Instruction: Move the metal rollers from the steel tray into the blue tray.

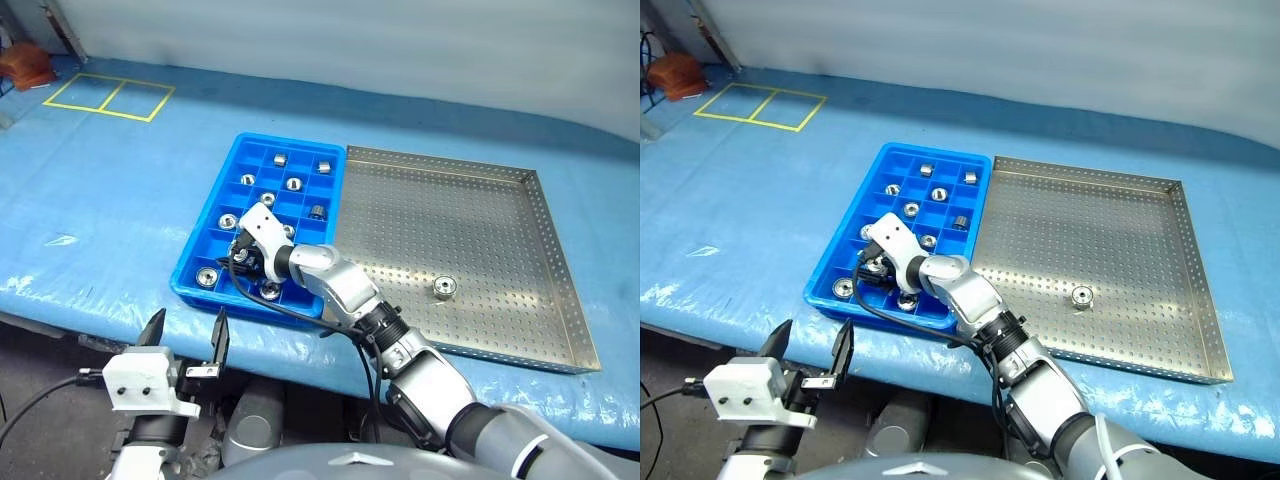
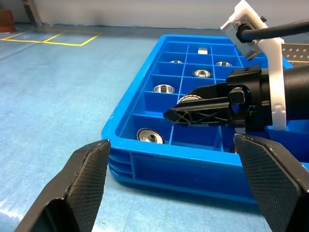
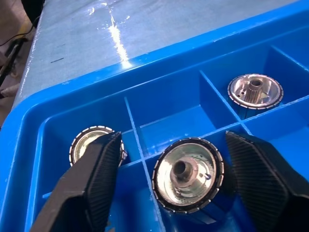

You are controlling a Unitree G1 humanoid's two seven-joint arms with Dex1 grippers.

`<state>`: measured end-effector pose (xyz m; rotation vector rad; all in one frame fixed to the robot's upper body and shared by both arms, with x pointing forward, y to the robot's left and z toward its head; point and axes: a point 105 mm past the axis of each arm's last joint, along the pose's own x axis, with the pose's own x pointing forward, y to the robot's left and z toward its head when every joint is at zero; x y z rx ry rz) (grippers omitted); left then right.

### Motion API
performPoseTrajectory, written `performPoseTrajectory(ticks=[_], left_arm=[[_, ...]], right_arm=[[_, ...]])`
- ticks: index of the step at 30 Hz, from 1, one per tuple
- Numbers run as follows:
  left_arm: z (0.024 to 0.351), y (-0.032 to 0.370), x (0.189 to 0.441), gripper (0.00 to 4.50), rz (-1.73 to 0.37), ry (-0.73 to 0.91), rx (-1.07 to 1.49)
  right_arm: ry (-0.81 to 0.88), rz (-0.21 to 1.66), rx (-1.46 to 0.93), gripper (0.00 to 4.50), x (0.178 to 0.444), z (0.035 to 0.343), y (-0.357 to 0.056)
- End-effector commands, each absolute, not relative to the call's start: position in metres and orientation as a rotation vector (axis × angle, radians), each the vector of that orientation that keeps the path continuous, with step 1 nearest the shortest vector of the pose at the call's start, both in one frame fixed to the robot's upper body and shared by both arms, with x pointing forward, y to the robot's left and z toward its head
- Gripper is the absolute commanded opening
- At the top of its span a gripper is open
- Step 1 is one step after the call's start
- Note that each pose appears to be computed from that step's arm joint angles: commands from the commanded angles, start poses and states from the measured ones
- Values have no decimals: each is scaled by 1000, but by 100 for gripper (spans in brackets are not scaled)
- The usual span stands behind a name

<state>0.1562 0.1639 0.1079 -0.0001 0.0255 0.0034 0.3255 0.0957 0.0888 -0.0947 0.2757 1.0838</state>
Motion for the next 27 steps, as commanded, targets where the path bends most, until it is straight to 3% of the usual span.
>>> performPoseTrajectory(ticks=[1,7,12,19,27], left_arm=[[121,158,162,450,-58,-24,5],[120,147,185,450,-208,-31,4],[120,137,203,450,-335,-33,2],[121,121,223,450,-496,-32,2],[123,114,232,450,-586,-30,10]], right_arm=[[175,1073,-8,448,326,127,107],[84,940,51,448,338,161,62],[57,763,46,448,345,168,14],[123,457,18,448,348,147,-64],[221,311,31,448,330,118,-101]])
